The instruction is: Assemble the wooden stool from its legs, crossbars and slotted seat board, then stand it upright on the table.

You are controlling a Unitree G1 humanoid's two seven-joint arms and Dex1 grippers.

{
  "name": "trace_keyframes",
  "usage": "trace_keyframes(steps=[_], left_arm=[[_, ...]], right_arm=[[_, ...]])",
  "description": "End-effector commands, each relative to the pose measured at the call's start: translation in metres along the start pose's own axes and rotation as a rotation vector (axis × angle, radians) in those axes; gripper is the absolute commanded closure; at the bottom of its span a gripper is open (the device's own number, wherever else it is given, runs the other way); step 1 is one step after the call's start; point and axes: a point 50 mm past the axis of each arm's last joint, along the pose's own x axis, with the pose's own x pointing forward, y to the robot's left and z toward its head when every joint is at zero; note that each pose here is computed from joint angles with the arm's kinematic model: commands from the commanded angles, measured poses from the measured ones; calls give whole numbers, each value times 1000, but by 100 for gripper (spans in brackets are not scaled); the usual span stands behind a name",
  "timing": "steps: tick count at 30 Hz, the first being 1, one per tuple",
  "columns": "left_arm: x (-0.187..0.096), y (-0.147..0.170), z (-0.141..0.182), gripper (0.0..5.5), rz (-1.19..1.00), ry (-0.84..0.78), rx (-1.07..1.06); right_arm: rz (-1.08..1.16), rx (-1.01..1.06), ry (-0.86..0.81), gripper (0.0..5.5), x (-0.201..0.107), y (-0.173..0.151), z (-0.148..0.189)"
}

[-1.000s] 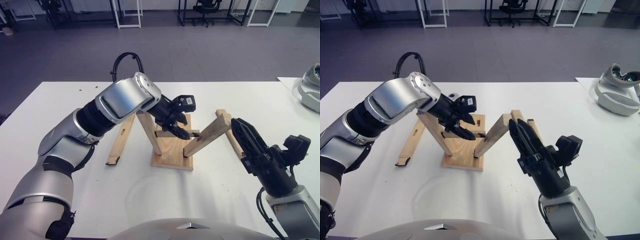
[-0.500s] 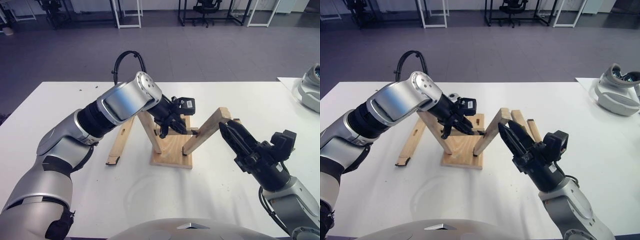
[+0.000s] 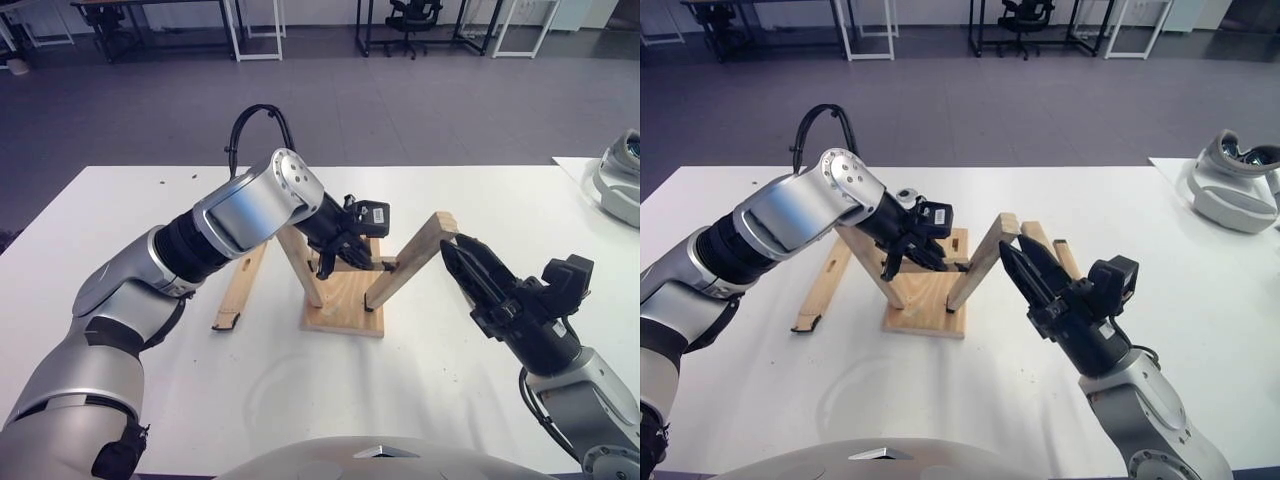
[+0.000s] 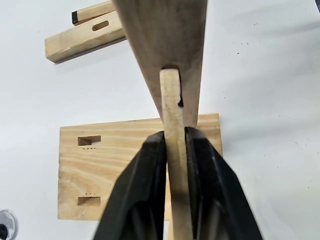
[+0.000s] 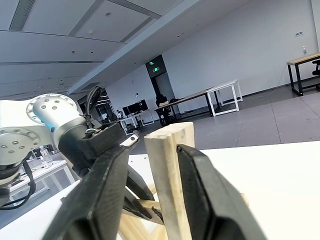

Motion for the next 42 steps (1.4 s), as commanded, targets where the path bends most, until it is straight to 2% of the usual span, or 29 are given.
trace_keyframes(steps=[1, 8, 10, 17, 20, 26, 30, 33, 37, 39, 41, 42], left_arm=[[25, -9, -28, 509, -80, 62, -97], [23, -3, -25, 509, -41, 61, -87], [22, -4, -22, 448, -50, 46, -82], [16, -2, -12, 327, -24, 16, -51], [1, -1, 1, 275, 33, -24, 1], [-50, 2, 39, 275, 214, -181, 133], [-101, 3, 57, 270, 436, -300, 172], [-140, 13, 48, 270, 624, -411, 75], [-201, 13, 27, 270, 898, -750, -36], [-210, 2, -6, 270, 1048, -847, -146], [-200, -20, -59, 270, 1206, -861, -372], [-184, -34, -86, 270, 1260, -809, -491]], right_arm=[[29, 13, 5, 376, -2, 5, 1], [16, 16, 6, 376, -6, 5, -1], [13, 15, 4, 376, -7, 4, -1], [1, 18, -7, 376, -7, 0, -1], [-6, 9, -14, 376, -8, -5, 1], [-20, 41, -114, 376, -11, -14, 16], [6, 93, -188, 301, -5, -23, 34], [29, 112, -175, 243, 0, -28, 36], [106, 128, -148, 170, 15, -19, 34], [135, 130, -111, 136, 22, -12, 26], [142, 116, -90, 129, 23, -15, 26], [127, 123, -88, 129, 20, -21, 28]])
